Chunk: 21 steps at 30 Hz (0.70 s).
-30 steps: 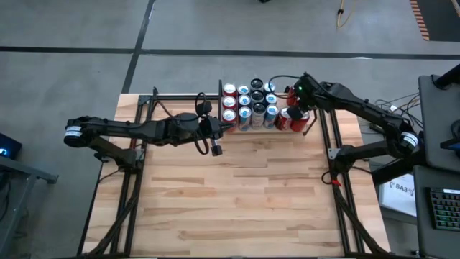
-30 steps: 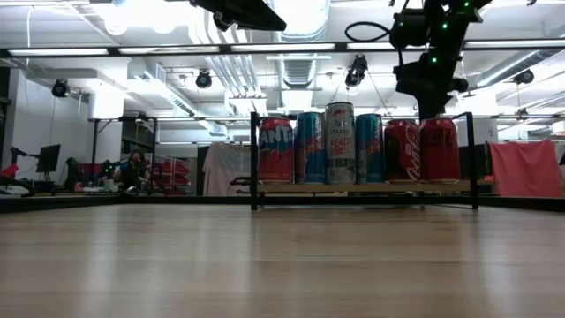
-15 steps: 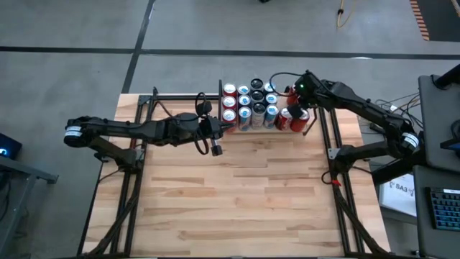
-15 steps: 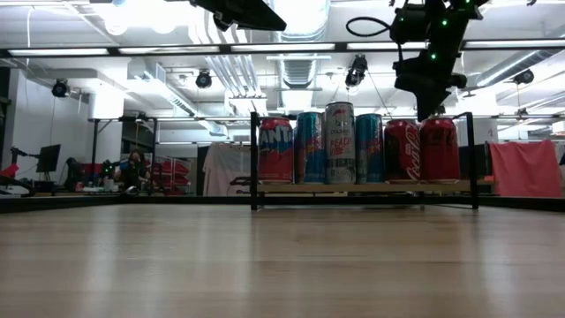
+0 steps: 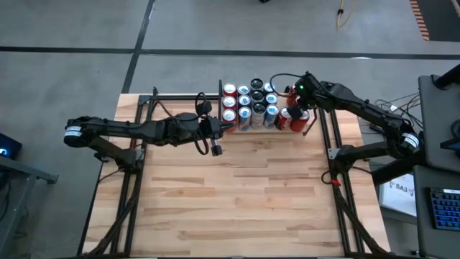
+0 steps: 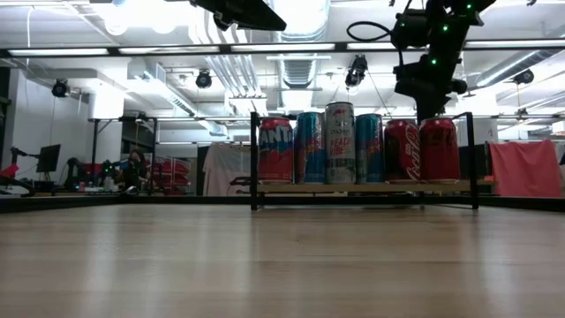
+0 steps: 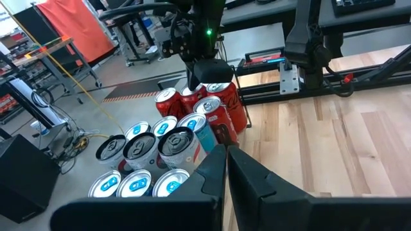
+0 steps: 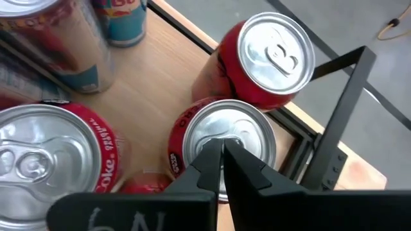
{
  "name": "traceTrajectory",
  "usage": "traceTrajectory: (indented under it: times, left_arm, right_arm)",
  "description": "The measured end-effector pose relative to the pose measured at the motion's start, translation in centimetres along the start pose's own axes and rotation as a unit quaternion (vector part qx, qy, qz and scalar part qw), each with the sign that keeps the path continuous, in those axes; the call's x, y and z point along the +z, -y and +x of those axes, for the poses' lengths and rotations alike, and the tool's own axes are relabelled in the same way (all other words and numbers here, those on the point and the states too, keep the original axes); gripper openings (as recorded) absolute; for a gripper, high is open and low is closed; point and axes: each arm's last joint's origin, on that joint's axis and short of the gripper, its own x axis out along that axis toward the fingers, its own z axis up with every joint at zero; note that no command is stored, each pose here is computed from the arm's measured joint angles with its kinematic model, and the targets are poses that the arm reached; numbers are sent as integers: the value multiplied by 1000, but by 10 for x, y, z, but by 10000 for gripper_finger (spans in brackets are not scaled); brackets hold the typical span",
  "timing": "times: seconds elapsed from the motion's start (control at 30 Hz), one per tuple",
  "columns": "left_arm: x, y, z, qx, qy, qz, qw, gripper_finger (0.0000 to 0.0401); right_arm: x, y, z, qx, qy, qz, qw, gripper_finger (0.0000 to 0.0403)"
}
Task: Place canned beverage on shelf
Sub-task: Adjust the soda cans on the shelf
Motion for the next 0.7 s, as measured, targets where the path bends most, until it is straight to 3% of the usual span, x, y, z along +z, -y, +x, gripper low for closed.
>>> traceTrajectory:
  times: [0.4,0.7]
  left_arm:
    - [0,0,-1,0,1,0,1000,0]
    - [5,-4,-8,4,14,0,1000,0]
  right_arm:
    - [1,1,-6,4,12,3,1000,9]
    - [18,12,-21,-4,69,21,997,9]
